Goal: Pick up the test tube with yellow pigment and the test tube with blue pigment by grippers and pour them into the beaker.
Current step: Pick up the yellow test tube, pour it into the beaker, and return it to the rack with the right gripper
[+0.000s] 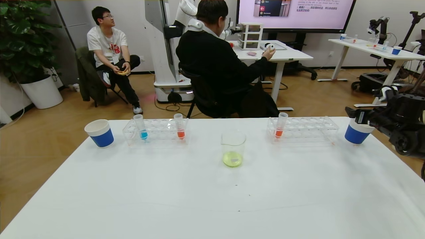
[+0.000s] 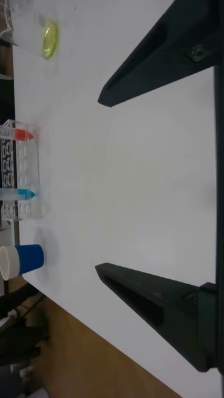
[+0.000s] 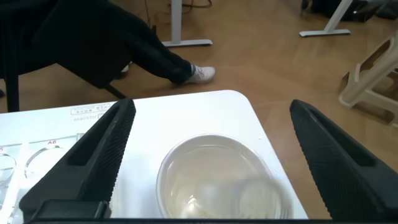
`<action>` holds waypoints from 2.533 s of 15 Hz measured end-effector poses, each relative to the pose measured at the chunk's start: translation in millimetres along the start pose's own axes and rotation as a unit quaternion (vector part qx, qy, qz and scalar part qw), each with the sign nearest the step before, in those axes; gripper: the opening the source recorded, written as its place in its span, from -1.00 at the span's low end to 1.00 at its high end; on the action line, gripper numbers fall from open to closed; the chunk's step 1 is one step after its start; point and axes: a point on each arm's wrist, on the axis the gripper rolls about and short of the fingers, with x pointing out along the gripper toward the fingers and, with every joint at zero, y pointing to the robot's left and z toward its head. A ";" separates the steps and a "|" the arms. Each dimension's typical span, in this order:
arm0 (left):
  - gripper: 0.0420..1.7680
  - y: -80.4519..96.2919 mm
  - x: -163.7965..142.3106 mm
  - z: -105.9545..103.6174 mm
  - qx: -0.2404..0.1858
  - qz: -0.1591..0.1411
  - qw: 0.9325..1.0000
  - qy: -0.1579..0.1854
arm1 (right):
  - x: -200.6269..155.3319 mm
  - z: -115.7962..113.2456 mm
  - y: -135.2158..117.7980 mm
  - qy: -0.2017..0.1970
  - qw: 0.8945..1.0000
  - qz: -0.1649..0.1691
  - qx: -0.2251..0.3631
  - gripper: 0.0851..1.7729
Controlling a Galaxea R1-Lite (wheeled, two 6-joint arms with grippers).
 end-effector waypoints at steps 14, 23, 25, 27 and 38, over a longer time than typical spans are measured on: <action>0.98 0.0 0.0 0.0 0.000 0.000 1.000 0.000 | -138.9 102.5 146.1 -0.095 0.980 0.173 0.029 0.95; 0.98 0.0 0.0 0.0 0.000 0.000 1.000 0.000 | -311.9 158.4 81.2 -0.237 0.954 0.173 0.050 0.95; 0.98 0.0 0.0 0.0 0.000 0.000 1.000 0.000 | -352.1 156.3 65.0 -0.255 0.950 0.171 0.047 0.95; 0.98 0.0 0.0 0.0 0.000 0.000 1.000 0.000 | -393.7 147.2 47.7 -0.267 0.950 0.161 0.027 0.95; 0.98 0.0 0.0 0.0 0.000 0.000 1.000 0.000 | -531.5 59.0 3.5 -0.277 0.952 0.108 -0.078 0.95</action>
